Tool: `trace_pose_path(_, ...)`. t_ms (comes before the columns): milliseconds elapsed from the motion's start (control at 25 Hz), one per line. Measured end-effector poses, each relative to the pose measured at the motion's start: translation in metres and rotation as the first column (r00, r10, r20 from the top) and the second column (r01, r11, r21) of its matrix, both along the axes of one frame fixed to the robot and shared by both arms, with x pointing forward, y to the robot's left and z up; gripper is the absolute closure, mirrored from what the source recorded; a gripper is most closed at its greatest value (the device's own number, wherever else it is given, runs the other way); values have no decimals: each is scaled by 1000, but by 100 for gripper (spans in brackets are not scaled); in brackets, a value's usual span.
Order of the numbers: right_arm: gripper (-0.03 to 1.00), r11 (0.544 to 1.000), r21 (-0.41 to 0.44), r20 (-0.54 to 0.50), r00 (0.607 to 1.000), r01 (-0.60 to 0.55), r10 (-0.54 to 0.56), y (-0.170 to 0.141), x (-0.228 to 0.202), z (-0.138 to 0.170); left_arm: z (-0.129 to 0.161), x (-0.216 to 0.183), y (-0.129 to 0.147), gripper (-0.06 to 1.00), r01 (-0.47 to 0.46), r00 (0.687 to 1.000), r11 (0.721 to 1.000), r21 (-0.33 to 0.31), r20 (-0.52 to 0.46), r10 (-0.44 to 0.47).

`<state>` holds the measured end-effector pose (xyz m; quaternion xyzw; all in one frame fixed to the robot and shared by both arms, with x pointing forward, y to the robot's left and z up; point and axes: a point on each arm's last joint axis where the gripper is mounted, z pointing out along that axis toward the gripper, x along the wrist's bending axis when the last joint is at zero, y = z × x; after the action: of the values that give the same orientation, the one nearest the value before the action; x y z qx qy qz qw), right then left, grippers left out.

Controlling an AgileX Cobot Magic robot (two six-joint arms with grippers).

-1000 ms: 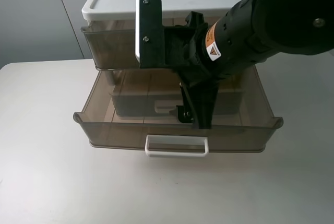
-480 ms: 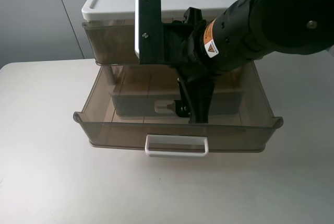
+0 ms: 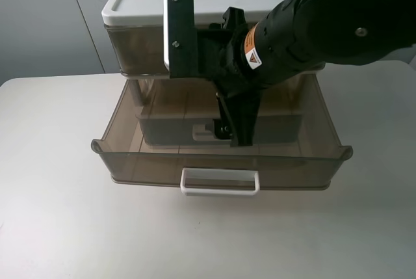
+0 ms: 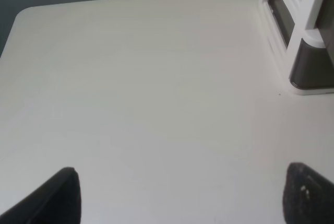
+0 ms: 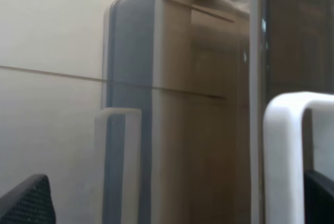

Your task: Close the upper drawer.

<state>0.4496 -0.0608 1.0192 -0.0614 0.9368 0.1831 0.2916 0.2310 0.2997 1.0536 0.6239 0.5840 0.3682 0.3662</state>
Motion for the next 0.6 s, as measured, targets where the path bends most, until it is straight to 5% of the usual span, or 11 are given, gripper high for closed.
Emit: trace_pose_path(600,27,1000,11,22,1000,4,-4,-1,8,0,0,0,0,20,0,1000,1000,0,0,0)
